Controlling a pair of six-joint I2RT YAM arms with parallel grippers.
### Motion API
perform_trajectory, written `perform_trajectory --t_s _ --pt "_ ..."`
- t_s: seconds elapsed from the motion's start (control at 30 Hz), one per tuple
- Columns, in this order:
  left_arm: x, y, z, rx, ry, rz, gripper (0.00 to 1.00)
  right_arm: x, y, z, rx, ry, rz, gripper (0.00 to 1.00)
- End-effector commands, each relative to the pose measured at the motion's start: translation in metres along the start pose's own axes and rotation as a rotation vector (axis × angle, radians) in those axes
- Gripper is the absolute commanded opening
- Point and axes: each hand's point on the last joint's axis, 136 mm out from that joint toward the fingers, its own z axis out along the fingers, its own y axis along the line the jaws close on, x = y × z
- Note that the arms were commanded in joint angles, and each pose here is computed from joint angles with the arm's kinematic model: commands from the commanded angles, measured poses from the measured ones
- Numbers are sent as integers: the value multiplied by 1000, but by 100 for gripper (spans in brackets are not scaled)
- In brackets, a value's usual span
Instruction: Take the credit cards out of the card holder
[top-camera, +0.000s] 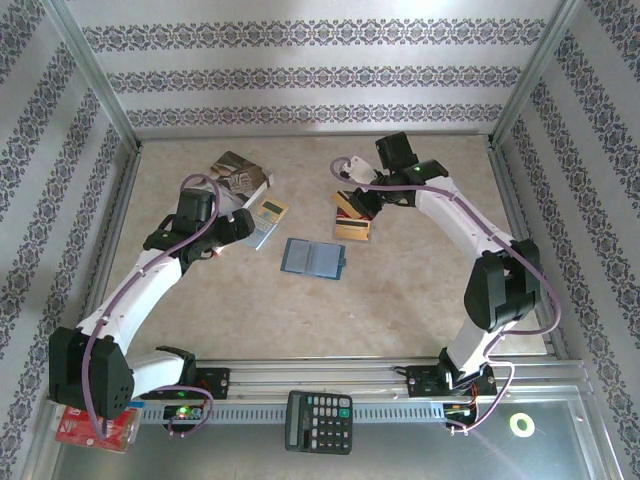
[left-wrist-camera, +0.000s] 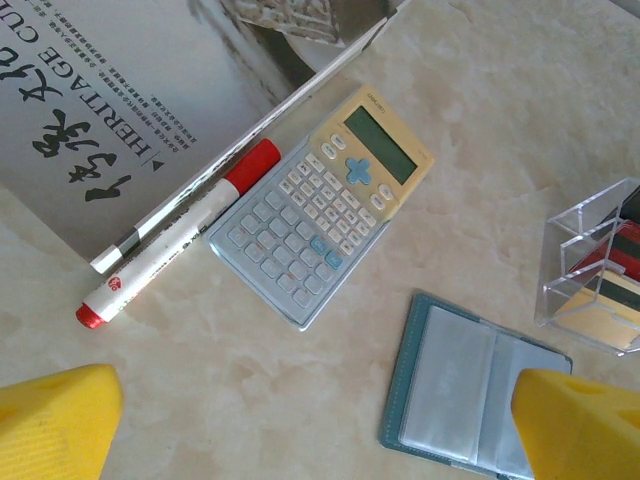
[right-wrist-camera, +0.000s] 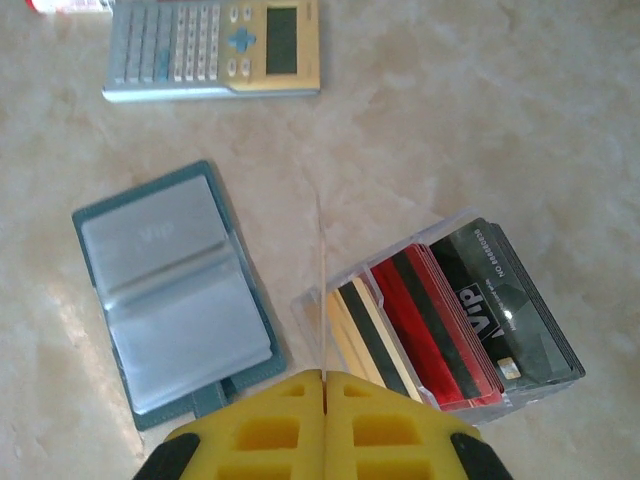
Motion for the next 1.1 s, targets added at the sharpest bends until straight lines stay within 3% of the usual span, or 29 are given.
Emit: perform_trajectory --t_s 0.0,0.8,1.07 --pt "-10 -7 -2 40 -25 -9 100 8 -7 -3 -5 62 -83 0" --pt "-2 -9 9 53 37 -28 100 46 -29 50 -90 300 -136 0" --pt "0 -10 10 57 50 -30 100 52 -34 55 -85 329 -146 0"
